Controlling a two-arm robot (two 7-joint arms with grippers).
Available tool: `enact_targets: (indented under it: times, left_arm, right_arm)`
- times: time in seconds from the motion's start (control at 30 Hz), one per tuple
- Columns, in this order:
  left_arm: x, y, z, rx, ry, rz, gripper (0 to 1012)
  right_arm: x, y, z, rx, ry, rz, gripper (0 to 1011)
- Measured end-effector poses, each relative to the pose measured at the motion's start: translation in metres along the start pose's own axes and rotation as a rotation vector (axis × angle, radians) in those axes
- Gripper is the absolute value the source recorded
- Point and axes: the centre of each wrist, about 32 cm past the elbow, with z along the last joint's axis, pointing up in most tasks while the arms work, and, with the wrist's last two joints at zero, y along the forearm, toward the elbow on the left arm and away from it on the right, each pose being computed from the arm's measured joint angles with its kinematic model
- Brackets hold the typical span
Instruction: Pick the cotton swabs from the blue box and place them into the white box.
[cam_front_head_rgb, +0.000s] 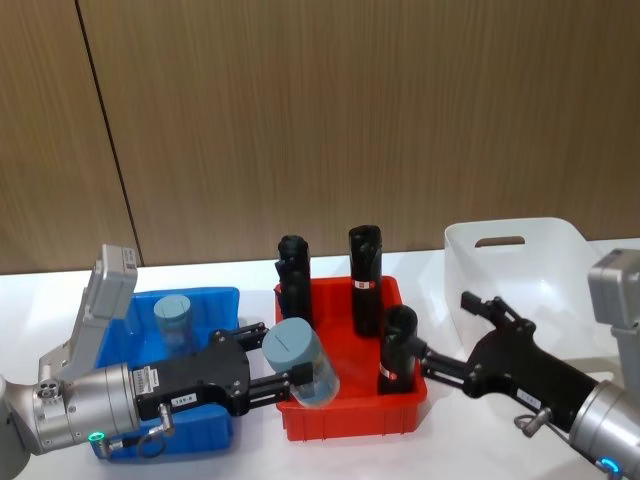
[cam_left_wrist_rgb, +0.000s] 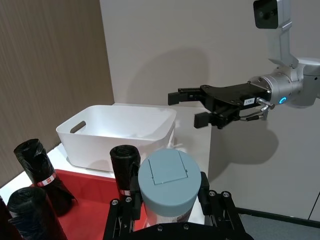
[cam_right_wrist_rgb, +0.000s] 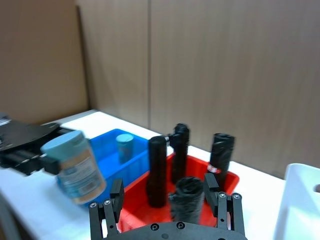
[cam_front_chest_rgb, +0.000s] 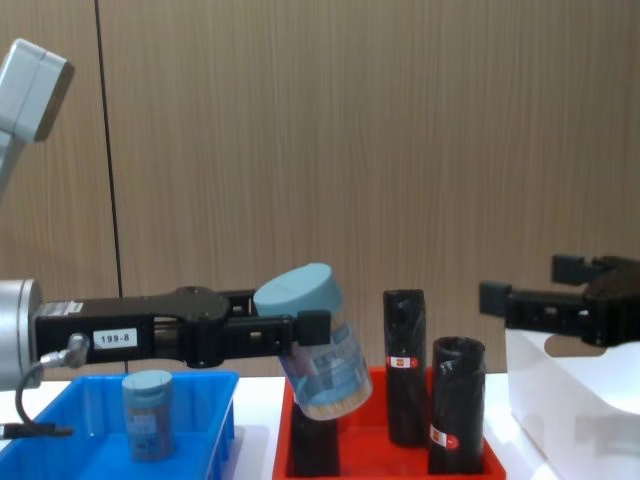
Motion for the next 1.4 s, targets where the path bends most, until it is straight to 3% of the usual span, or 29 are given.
enact_targets:
  times: [0.27, 0.57, 1.4]
  left_arm:
    - [0.0001, 0.0001, 0.0000, 0.000, 0.000, -0.001, 657]
    - [0.0001, 0.0001, 0.0000, 0.000, 0.000, -0.002, 657]
    - [0.0001, 0.0001, 0.0000, 0.000, 0.000, -0.002, 657]
  right_arm:
    - [0.003, 0.003, 0.005, -0.052, 0.002, 0.135, 1002]
    - [0.003, 0.013, 0.005, -0.106, -0.001, 0.237, 1002]
    - [-0.010, 0.057, 0.000, -0.165, -0.018, 0.326, 1002]
